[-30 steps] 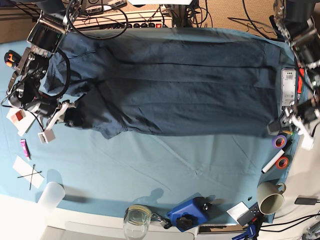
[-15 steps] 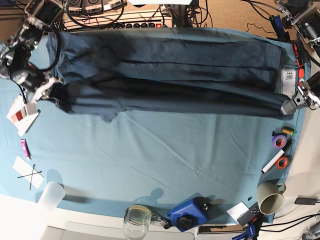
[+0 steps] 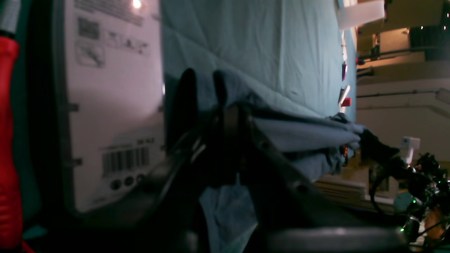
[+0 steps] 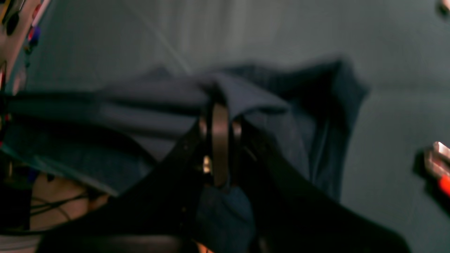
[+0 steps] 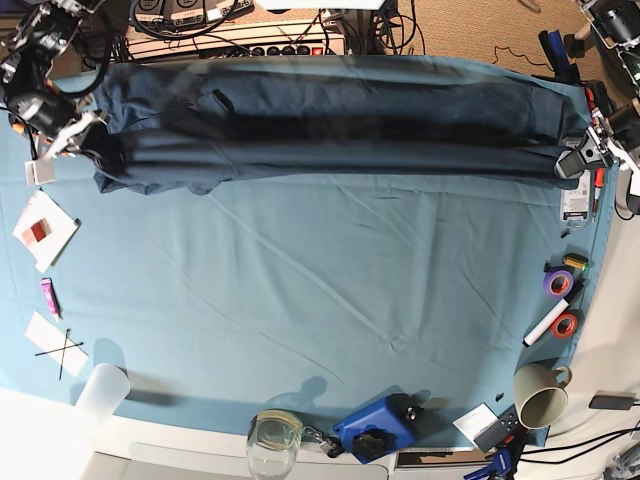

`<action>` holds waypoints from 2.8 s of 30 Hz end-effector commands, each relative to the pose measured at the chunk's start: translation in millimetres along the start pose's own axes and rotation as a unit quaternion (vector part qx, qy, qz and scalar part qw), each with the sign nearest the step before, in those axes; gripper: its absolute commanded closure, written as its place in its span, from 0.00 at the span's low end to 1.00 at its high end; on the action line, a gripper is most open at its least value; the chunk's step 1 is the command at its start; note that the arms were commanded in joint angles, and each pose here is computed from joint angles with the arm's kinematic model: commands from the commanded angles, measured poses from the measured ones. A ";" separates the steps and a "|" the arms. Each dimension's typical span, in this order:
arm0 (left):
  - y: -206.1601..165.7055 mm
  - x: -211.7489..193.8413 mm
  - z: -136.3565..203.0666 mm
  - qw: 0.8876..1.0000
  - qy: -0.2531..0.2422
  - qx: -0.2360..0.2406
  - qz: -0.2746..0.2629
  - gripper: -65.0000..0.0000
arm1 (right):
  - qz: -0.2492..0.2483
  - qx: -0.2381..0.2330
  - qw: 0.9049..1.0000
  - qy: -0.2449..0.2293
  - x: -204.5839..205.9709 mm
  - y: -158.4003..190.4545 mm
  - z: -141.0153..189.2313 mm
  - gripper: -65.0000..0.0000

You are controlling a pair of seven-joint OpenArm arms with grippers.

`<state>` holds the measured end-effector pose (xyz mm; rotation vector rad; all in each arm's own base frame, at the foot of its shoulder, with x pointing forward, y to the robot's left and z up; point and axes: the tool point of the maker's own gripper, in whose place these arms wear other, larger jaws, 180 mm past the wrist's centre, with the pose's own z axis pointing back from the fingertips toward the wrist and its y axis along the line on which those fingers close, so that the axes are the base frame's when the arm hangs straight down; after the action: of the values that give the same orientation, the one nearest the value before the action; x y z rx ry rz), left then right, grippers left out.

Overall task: Fold the T-shirt properly
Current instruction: 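Fold the hem over onto the collar strip with both grippers, then grasp the strip end nearest the left gripper with the left gripper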

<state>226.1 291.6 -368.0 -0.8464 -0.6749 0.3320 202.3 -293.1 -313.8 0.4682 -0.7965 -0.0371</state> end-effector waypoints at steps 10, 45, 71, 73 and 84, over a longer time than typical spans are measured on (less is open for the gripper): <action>4.2 -3.9 16.5 1.000 -0.001 0.012 -0.011 1.00 | 0.003 -0.025 1.000 0.019 -12.6 -8.5 15.3 1.00; -31.8 -30.8 38.6 0.940 0.109 0.194 -0.259 0.50 | 0.004 -0.025 0.999 0.020 -12.9 -8.6 14.9 0.75; 24.6 -67.8 9.9 0.947 0.112 0.278 -0.111 0.50 | 0.004 -0.026 0.999 0.021 -13.2 -9.0 14.8 0.75; 28.7 -80.1 7.5 0.950 0.133 0.268 -0.086 0.50 | 0.004 -0.027 0.999 0.022 -13.3 -9.1 14.9 0.75; 30.0 -97.4 3.8 0.955 0.173 0.234 -0.060 0.53 | 0.005 -0.026 0.999 0.020 -12.4 -9.1 14.6 0.75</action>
<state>187.9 266.0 -406.9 -0.4217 -0.4904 0.2216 177.7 -298.8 -330.5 0.4310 -0.7142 -0.0612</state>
